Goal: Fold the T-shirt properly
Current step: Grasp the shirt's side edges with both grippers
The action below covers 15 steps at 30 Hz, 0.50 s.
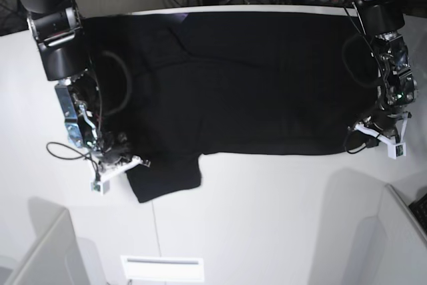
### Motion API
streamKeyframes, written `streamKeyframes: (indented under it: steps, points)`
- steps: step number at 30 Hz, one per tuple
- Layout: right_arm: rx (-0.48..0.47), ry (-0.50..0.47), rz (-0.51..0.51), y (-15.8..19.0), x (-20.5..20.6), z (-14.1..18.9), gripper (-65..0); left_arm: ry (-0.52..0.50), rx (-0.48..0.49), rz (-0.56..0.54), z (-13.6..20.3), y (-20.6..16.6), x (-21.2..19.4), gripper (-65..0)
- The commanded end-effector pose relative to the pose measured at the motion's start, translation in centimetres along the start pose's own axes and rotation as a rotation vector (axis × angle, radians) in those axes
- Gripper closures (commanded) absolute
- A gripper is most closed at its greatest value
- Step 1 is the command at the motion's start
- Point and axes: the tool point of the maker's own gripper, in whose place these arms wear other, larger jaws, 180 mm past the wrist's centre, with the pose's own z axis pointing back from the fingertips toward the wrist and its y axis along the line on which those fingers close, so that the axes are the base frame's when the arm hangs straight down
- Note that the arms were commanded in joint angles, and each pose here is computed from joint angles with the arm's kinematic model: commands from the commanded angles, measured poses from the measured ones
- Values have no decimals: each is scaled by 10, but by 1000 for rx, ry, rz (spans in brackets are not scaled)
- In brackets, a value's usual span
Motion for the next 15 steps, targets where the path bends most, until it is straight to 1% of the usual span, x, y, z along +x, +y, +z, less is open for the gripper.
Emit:
streamKeyframes:
  steps: [1,6,10,12,14,15]
  points:
    - [22,-64,-3,6,24,6,0,-72,-4,-21,5,1,26,0]
    - [24,-92,-59,-3,23,16,0,-111,-17,-59,18,-6,35,0]
    - [41,-62,-57,2,16,20,0,-125,-26,-83,27,-12,36,0]
    - [44,-71,-70,1,17,24,0,-132,-30,-92,30,-14,36,0]
    - [41,-90,-97,-5,18,30,0,-130,-39,-69,38,-13,36,0]
    - [42,-97,-103,-7,18,32,0,-127,-41,-35,43,-9,36,0]
